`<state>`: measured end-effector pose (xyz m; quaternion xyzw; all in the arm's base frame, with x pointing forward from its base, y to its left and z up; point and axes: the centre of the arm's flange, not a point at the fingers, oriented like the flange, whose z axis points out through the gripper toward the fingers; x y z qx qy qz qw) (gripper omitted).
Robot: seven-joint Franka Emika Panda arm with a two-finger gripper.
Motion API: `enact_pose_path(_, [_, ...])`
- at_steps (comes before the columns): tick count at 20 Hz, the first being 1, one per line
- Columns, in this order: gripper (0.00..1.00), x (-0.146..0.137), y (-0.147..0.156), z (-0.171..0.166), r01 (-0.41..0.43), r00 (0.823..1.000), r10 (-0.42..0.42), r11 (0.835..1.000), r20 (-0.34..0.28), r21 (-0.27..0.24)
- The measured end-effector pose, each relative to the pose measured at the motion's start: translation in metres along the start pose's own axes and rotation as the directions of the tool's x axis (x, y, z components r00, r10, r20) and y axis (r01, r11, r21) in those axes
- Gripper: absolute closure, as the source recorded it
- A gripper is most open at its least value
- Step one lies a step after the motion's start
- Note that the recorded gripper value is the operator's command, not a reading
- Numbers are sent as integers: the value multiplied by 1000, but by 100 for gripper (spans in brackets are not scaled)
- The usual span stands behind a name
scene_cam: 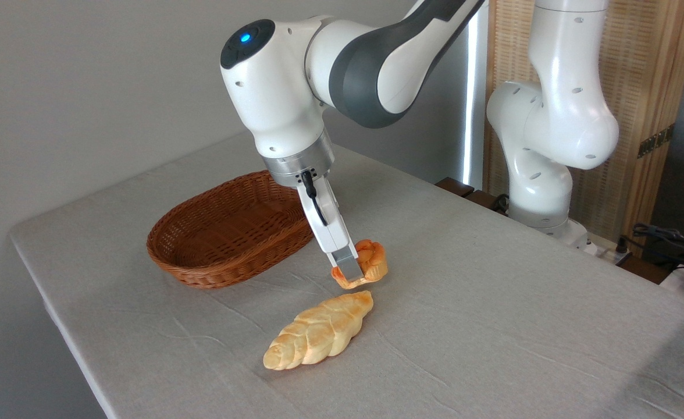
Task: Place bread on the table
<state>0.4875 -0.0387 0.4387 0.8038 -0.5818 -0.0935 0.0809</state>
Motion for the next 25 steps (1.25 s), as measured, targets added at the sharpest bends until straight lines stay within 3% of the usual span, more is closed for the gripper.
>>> enact_pose_path(8, [0,1,-1,-6,0,1000,1,1000,-8,18])
enact_pose_path(11, [0,5,-1,-43,4,999,0,996,-39,92])
enact_pose_path(14, [0,15,11,-102,78,994,-62,981,-91,177])
enact_pose_path(17, [0,22,20,-126,147,985,-125,969,-119,199])
enact_pose_path(19, [0,21,18,-127,208,974,-185,959,-131,191])
enact_pose_path(23, [0,19,12,-128,388,917,-363,907,-166,165])
enact_pose_path(25, [0,22,9,-126,421,903,-396,893,-168,157])
